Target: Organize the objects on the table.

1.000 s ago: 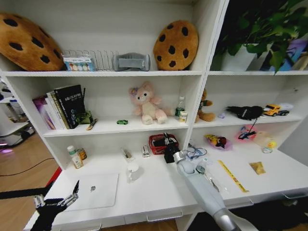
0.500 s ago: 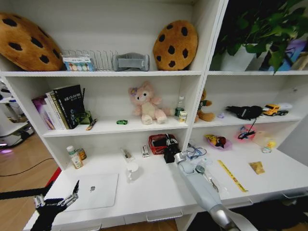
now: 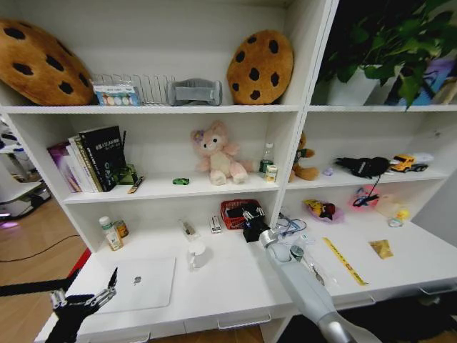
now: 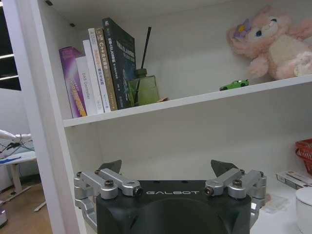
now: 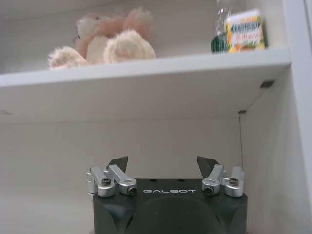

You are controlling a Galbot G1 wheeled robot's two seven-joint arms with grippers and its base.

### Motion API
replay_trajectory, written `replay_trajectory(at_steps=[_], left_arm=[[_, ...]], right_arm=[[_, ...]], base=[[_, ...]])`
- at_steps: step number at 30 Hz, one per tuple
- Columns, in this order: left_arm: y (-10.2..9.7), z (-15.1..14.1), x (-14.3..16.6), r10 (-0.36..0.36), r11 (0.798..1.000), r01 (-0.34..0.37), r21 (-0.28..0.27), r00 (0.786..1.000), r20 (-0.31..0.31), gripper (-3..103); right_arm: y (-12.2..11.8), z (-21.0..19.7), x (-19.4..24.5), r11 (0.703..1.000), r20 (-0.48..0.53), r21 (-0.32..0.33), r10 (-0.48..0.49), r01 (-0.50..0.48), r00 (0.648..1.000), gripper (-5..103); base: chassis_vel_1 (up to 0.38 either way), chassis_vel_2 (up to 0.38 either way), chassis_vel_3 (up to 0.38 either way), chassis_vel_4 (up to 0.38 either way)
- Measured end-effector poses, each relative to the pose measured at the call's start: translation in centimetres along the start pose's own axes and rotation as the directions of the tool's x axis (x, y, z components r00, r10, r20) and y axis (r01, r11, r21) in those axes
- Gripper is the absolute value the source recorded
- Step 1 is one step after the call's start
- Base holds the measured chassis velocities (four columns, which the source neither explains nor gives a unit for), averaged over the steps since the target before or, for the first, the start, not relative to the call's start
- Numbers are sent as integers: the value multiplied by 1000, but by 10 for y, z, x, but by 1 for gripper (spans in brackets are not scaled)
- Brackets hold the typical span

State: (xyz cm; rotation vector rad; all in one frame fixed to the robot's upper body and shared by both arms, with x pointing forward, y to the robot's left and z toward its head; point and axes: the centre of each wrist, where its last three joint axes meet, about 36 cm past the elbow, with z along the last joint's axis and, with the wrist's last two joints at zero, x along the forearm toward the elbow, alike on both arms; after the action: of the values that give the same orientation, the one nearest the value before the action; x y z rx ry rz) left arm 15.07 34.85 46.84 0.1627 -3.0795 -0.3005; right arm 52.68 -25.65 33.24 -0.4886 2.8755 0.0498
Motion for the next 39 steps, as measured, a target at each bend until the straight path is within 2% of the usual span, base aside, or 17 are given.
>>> replay_trajectory(at_steps=[1, 3, 4, 5, 7, 8, 10, 12, 15, 17, 18, 20, 21, 23, 31, 35, 39], left_arm=[[0, 0, 0, 0, 1000, 0, 0, 1000, 0, 100], [0, 0, 0, 0, 1000, 0, 0, 1000, 0, 100], [0, 0, 0, 0, 1000, 0, 0, 1000, 0, 100], [0, 0, 0, 0, 1000, 0, 0, 1000, 0, 100], [0, 0, 0, 0, 1000, 0, 0, 1000, 0, 100], [0, 0, 0, 0, 1000, 0, 0, 1000, 0, 100], [0, 0, 0, 0, 1000, 0, 0, 1000, 0, 100], [0, 0, 0, 0, 1000, 0, 0, 1000, 0, 100], [0, 0, 0, 0, 1000, 0, 0, 1000, 0, 100], [0, 0, 0, 0, 1000, 0, 0, 1000, 0, 100], [0, 0, 0, 0, 1000, 0, 0, 1000, 0, 100], [0, 0, 0, 0, 1000, 0, 0, 1000, 0, 100], [0, 0, 0, 0, 1000, 0, 0, 1000, 0, 100], [0, 0, 0, 0, 1000, 0, 0, 1000, 0, 100], [0, 0, 0, 0, 1000, 0, 0, 1000, 0, 100], [0, 0, 0, 0, 1000, 0, 0, 1000, 0, 100], [0, 0, 0, 0, 1000, 0, 0, 1000, 0, 100]], right_arm=[[0, 0, 0, 1000, 0, 0, 0, 0, 1000, 79], [2, -22, 26, 1000, -27, 11, 5, -4, 1000, 89], [2, -22, 26, 1000, -27, 11, 5, -4, 1000, 89], [6, -36, 38, 1000, -41, 10, 10, -9, 999, 94], [10, -48, 47, 1000, -49, 4, 15, -15, 999, 98], [22, -67, 64, 999, -81, -22, 39, -41, 996, 100], [26, -72, 70, 998, -98, -32, 49, -52, 994, 100], [42, -87, 105, 991, -210, -80, 92, -111, 973, 100], [48, -88, 120, 986, -276, -74, 122, -147, 953, 100], [56, -87, 147, 976, -423, -34, 179, -213, 888, 100], [56, -87, 147, 976, -423, -34, 179, -213, 888, 100], [56, -83, 154, 969, -513, -6, 209, -247, 833, 100], [56, -83, 154, 969, -513, -6, 209, -247, 833, 100], [47, -79, 147, 964, -581, -19, 204, -264, 788, 100], [22, -67, 113, 956, -631, -48, 196, -291, 750, 100], [15, -55, 112, 951, -666, -46, 199, -307, 718, 100], [13, -47, 111, 946, -683, -57, 197, -319, 704, 100]], base=[[0, 0, 0, 0], [0, 0, 0, 0], [0, 0, 0, 0], [0, 0, 0, 0], [0, 0, 0, 0], [0, 0, 0, 0], [0, 0, 0, 0], [0, 0, 0, 0], [0, 0, 0, 0], [0, 0, 0, 0], [0, 0, 0, 0], [0, 0, 0, 0], [0, 0, 0, 0], [0, 0, 0, 0], [0, 0, 0, 0], [0, 0, 0, 0], [0, 0, 0, 0]])
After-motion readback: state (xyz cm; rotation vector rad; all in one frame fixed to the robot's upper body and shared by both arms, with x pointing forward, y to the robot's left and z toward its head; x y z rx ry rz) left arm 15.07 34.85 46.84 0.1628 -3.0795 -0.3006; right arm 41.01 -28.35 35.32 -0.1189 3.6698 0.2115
